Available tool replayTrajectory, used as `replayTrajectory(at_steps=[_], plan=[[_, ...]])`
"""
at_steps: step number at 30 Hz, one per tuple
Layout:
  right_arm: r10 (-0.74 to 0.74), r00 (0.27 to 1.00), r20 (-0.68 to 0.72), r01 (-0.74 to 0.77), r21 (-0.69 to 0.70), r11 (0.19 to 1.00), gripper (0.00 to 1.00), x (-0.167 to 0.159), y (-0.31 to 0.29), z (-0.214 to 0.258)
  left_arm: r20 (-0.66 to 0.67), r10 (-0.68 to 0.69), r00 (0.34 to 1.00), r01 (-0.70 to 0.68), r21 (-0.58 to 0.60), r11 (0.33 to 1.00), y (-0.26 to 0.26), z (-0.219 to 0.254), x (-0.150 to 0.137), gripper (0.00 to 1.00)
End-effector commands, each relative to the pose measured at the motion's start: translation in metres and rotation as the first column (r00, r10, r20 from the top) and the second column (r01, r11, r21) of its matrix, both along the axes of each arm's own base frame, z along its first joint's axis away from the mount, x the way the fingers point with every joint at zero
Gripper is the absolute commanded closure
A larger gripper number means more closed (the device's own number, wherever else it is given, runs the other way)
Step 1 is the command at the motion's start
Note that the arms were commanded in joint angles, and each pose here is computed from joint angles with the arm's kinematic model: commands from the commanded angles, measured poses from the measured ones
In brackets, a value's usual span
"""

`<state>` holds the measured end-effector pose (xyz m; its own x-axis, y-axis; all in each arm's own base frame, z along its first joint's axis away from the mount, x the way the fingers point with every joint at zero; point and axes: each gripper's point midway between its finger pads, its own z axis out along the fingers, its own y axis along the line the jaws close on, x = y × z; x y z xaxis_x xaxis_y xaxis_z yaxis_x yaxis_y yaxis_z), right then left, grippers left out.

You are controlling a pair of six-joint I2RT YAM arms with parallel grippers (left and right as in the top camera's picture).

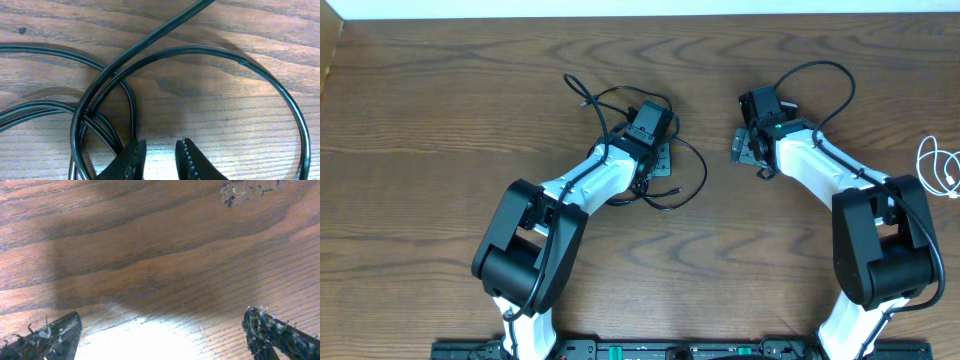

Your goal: Untangle cables

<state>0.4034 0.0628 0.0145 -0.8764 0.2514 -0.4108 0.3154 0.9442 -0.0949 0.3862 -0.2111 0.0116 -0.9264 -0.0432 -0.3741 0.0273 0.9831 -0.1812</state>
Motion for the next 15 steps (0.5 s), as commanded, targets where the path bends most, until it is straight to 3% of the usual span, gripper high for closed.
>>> replayTrajectory(at_steps=[1, 8, 15], plan=[[0.01, 1.0, 0.006, -0.01, -0.021, 1.0, 0.01, 0.003, 0.0, 0.001, 0.017, -0.001, 1.0, 0.001, 0.017, 1.0, 0.005, 0.006, 0.001, 0.74], [0.01, 1.0, 0.006, -0.01, -0.02, 1.0, 0.01, 0.003, 0.0, 0.001, 0.015, 0.003, 1.0, -0.003, 0.028, 1.0, 0.007, 0.005, 0.0, 0.73], [0.01, 1.0, 0.006, -0.01, -0.02, 1.0, 0.01, 0.003, 0.0, 0.001, 0.117, 0.095, 0.989, -0.122, 0.254, 0.959, 0.052, 0.01, 0.012, 0.7]])
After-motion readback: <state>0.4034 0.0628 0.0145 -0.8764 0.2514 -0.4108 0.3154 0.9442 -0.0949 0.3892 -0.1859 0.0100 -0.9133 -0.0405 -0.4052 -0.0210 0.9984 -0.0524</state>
